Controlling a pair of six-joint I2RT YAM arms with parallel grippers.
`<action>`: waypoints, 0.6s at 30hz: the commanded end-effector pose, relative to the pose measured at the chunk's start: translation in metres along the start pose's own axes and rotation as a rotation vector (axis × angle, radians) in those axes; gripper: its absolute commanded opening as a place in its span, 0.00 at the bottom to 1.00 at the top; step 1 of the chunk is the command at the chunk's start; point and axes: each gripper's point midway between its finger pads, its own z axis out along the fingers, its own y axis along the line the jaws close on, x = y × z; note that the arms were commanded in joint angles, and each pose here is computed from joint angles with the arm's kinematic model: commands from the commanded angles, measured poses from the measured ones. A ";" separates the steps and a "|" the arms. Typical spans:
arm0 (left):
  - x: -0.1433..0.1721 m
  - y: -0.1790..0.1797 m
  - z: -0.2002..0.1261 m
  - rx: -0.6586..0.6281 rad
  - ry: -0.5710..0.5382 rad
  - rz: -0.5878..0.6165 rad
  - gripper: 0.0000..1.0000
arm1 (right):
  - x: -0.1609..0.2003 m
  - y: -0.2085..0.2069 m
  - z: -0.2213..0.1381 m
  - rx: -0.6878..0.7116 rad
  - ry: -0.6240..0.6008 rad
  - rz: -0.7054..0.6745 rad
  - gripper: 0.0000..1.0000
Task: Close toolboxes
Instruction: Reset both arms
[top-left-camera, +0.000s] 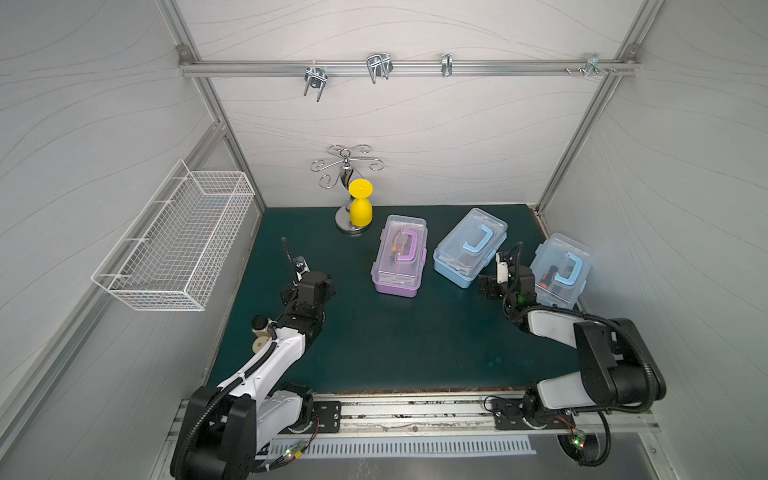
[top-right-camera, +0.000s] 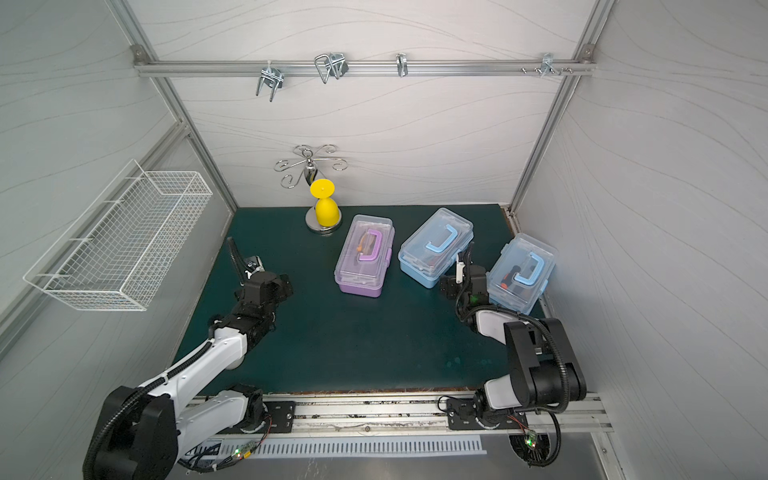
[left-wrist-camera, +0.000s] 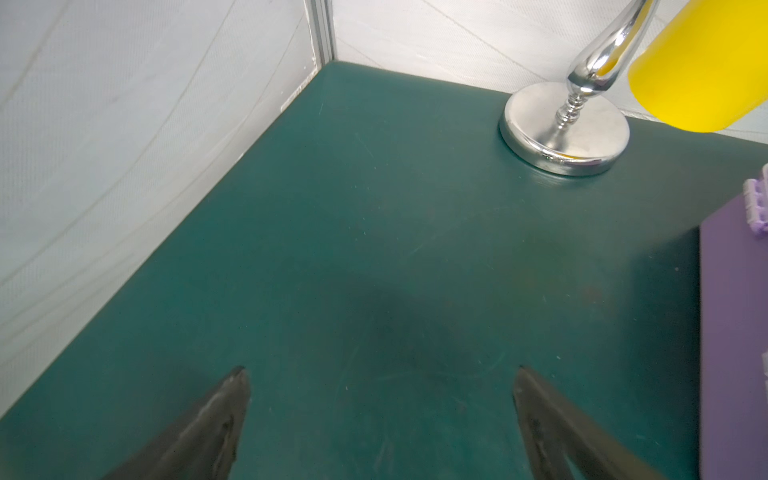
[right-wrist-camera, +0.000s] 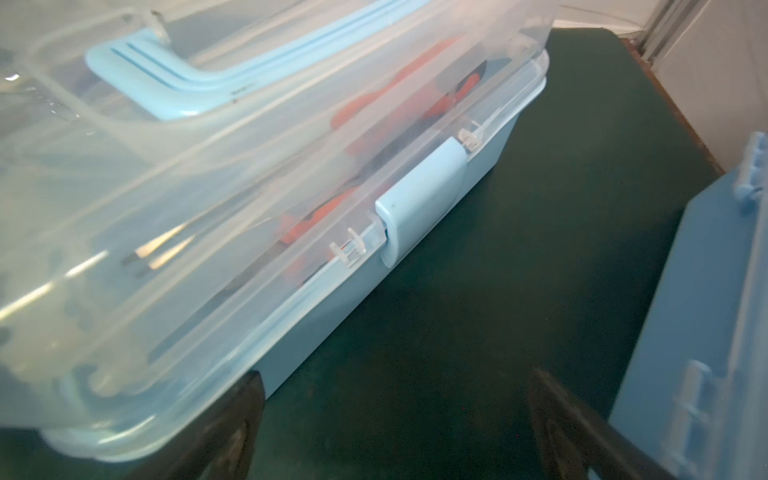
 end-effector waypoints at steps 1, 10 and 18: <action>-0.013 0.001 0.014 0.003 -0.085 0.022 0.99 | -0.025 -0.006 0.006 -0.029 -0.087 -0.010 0.99; 0.000 -0.013 0.052 0.150 -0.219 0.031 0.99 | -0.014 -0.010 0.014 -0.067 -0.128 0.025 0.99; 0.008 0.000 0.076 0.091 -0.117 -0.019 0.98 | -0.014 -0.010 0.014 -0.068 -0.128 0.028 0.99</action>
